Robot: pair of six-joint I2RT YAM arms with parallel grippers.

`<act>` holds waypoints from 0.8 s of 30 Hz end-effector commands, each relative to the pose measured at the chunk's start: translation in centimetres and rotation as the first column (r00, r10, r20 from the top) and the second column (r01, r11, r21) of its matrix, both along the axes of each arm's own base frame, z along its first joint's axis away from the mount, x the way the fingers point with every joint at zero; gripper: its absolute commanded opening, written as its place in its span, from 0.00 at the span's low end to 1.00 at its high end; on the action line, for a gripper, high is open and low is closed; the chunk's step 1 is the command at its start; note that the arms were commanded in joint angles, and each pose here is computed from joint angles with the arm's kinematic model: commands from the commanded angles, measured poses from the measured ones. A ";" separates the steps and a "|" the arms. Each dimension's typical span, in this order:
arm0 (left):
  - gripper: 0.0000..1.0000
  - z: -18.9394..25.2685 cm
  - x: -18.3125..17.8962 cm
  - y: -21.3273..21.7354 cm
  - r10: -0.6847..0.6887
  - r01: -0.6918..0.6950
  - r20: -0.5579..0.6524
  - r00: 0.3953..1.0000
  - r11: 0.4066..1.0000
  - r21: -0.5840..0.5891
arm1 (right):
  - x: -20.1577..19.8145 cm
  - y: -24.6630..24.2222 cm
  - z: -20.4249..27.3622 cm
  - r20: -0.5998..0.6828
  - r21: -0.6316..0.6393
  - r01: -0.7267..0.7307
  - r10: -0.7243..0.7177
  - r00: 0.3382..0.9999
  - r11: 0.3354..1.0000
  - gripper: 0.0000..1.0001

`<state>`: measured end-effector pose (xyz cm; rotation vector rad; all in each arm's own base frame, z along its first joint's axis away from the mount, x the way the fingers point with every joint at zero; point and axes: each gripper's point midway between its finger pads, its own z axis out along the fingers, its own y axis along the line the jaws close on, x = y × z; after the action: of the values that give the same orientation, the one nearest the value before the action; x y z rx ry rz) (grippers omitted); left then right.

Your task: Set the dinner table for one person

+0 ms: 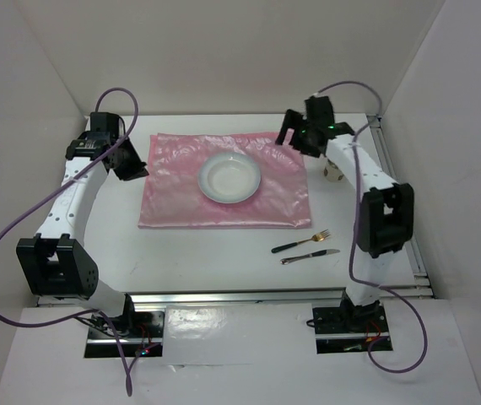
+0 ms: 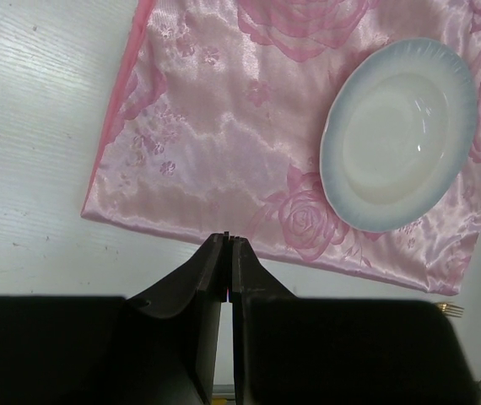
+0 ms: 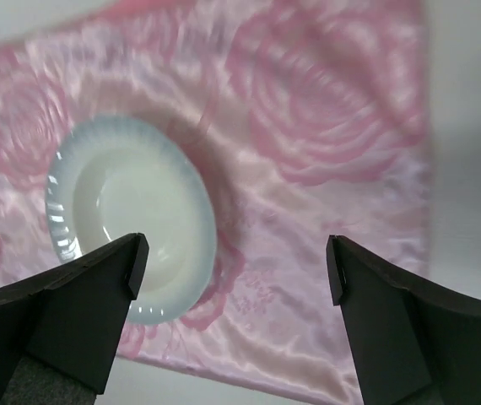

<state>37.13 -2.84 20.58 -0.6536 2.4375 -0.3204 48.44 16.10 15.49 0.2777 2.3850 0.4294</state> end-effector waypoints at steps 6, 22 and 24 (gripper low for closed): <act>0.21 0.5 0.6 -0.9 -0.033 0.034 0.038 0.999 0.999 -0.025 | -1.3 -15.7 4.2 0.085 -0.095 0.325 -0.318 0.944 0.941 0.93; 0.21 -0.5 0.5 -1.9 -0.067 0.068 0.013 0.998 0.998 -0.019 | -2.1 -22.7 -4.2 -0.072 -0.078 0.463 -0.468 0.881 0.883 0.85; 0.22 -0.5 0.6 -1.6 -0.067 0.067 0.014 0.998 0.998 -0.004 | -1.9 -22.8 -4.9 -0.080 -0.080 0.462 -0.468 0.880 0.883 0.80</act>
<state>37.29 -4.35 19.94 -0.6072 2.4570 -0.3638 45.47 -6.03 10.64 0.8306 2.3621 0.1158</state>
